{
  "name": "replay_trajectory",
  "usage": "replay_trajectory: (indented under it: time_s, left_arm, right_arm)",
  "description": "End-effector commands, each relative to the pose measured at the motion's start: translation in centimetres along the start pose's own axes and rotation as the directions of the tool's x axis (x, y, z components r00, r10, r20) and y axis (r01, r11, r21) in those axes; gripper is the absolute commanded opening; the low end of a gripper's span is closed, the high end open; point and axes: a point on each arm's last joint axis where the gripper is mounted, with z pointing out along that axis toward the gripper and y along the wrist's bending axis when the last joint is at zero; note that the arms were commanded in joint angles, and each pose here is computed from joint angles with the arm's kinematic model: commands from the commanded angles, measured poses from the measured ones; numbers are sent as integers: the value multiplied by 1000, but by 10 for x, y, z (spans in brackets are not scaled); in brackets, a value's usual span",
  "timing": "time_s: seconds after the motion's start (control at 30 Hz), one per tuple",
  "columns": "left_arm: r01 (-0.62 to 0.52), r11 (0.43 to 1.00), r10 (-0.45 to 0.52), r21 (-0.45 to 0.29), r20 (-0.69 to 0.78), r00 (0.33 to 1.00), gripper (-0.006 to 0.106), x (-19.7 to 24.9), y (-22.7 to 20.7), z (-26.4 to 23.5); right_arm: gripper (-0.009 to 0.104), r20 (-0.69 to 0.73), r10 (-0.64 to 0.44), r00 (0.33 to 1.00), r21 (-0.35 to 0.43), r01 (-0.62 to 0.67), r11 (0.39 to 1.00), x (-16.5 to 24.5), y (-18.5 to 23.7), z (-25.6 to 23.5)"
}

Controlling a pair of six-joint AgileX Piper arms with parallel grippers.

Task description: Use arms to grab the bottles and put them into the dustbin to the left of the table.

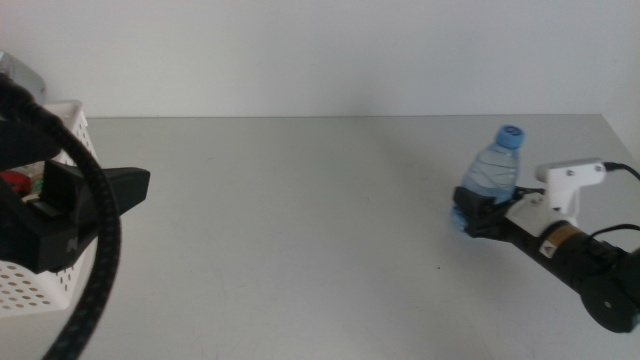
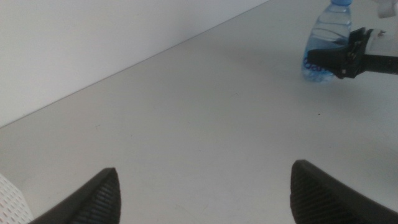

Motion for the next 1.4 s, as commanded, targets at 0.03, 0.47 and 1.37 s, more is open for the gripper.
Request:
replay_trajectory:
  time_s: [0.03, 0.47, 1.37]
  left_arm:
    - [16, 1000, -16, -5, 95, 995, 93, -13, 0, -6]
    - [15, 1000, -14, -6, 95, 995, 93, -13, 0, -6]
    - [15, 1000, -14, -6, 95, 995, 93, -13, 0, -6]
  right_arm:
    - [-1, 307, -51, 950, -273, 139, 952, -59, 53, 19]
    - [-1, 255, -118, 960, -537, 242, 808, -74, 179, 115]
    - [85, 177, -134, 975, -555, 211, 804, -51, 204, 128]
